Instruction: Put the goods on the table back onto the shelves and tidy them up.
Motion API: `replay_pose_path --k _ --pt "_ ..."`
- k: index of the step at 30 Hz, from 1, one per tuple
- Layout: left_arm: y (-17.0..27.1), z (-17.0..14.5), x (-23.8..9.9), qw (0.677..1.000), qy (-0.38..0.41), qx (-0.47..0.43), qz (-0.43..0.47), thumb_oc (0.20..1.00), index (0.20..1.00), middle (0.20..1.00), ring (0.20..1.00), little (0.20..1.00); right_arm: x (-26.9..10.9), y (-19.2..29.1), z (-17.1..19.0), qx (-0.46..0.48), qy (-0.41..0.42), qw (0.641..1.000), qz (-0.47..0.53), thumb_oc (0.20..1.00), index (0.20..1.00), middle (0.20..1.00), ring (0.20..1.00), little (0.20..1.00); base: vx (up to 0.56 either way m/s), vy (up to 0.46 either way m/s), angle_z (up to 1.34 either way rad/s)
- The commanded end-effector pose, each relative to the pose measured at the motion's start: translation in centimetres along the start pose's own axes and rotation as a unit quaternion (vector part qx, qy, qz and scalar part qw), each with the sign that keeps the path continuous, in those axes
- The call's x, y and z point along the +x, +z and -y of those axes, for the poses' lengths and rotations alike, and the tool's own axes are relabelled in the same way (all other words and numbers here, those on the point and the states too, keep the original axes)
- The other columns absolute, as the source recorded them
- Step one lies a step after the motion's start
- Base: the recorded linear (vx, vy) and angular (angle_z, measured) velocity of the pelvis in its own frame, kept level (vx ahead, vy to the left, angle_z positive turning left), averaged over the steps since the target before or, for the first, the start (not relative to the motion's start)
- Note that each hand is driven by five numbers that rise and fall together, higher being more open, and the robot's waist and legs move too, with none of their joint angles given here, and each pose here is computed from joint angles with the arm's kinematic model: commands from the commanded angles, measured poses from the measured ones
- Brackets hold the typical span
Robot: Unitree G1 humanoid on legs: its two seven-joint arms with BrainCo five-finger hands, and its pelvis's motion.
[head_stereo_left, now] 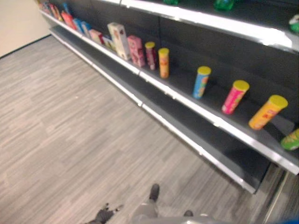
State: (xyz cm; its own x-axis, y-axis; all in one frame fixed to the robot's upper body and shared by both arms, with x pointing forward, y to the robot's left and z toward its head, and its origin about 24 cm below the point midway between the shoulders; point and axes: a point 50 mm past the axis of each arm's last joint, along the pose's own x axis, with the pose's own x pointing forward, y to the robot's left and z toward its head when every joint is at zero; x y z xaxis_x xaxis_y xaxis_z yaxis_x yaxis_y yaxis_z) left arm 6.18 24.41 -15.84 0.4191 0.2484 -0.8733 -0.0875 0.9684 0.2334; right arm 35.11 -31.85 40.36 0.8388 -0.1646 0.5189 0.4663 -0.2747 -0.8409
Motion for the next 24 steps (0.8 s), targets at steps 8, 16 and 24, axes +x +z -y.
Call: replay_pose_path --k 8,16,24 --pt "0.6 0.0 0.3 0.999 0.036 -0.040 0.001 1.000 1.000 1.000 1.000 1.000 -6.7 3.0 8.1 0.146 -0.240 0.937 0.208 1.000 1.000 1.000 1.000 1.000 -0.02 0.125 -0.33" --pt "4.4 -1.9 0.9 0.997 0.035 0.032 0.062 1.000 1.000 1.000 1.000 1.000 -14.2 10.1 2.4 0.324 -0.089 0.845 0.417 1.000 1.000 1.000 1.000 1.000 -0.08 0.185 -0.86" --pt "8.4 -3.9 1.1 0.988 0.045 0.089 0.122 1.000 1.000 1.000 1.000 1.000 -15.8 12.3 2.4 0.371 -0.031 0.793 0.482 1.000 1.000 1.000 1.000 1.000 -0.11 0.099 -0.92"
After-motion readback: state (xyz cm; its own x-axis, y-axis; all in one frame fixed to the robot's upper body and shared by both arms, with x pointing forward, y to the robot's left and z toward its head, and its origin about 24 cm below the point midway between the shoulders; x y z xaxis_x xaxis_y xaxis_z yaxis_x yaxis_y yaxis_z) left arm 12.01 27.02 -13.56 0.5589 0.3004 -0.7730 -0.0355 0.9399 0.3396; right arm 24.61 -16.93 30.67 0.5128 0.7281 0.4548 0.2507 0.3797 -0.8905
